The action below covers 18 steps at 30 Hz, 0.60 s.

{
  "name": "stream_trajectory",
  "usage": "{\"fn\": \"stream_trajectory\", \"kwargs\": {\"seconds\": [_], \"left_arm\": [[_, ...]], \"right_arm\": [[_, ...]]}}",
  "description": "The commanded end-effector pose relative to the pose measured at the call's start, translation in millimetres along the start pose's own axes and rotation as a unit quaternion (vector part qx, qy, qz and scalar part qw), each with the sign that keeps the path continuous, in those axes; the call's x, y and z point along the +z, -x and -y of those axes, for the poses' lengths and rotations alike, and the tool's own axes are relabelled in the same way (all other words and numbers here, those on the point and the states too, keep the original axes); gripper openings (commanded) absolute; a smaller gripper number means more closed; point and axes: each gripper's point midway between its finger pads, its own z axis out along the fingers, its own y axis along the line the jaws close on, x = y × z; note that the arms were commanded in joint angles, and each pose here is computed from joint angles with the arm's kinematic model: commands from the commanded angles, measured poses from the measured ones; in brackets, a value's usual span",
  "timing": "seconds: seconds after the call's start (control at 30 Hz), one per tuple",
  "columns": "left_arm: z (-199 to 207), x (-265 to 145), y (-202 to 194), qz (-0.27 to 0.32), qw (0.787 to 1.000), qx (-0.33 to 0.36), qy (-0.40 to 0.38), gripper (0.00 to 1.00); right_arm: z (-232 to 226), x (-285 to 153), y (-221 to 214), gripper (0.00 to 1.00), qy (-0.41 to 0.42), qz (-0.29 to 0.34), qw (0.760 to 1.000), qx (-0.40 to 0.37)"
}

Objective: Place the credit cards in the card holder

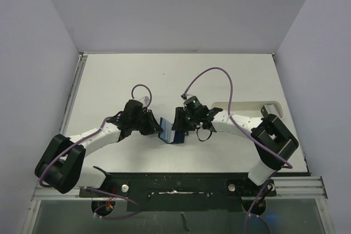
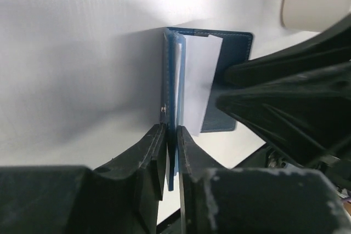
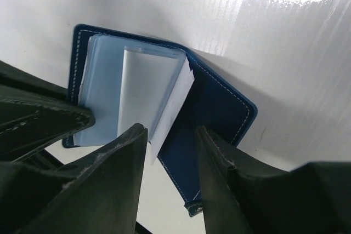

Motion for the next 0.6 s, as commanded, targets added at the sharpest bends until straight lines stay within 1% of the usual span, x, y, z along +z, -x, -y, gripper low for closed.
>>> {"fn": "stream_trajectory", "kwargs": {"seconds": [0.0, 0.17, 0.2, 0.23, 0.27, 0.47, 0.57], "left_arm": [[40, -11, 20, 0.035, 0.996, 0.013, -0.077, 0.15], [43, -9, 15, 0.03, 0.995, 0.011, -0.099, 0.16], [44, -9, 15, 0.029, 0.994, 0.012, -0.102, 0.12], [44, -8, 15, 0.029, 0.994, 0.013, -0.104, 0.03], [44, -8, 14, 0.028, 0.994, 0.014, -0.105, 0.0], [40, -3, 11, 0.022, 0.994, 0.017, -0.103, 0.0], [46, -5, 11, 0.024, 0.992, 0.017, -0.119, 0.0]], "right_arm": [[-8, 5, 2, 0.4, 0.026, 0.015, 0.999, -0.011], [-1, 13, -10, 0.37, 0.023, -0.001, 1.0, -0.007], [0, 14, -12, 0.36, 0.024, -0.002, 1.0, -0.006], [1, 14, -12, 0.36, 0.023, -0.003, 1.0, -0.006], [1, 15, -12, 0.35, 0.023, -0.002, 1.0, -0.007], [4, 13, -8, 0.34, 0.014, 0.005, 1.0, -0.012], [7, 13, -6, 0.32, 0.008, 0.01, 1.0, -0.012]]}}
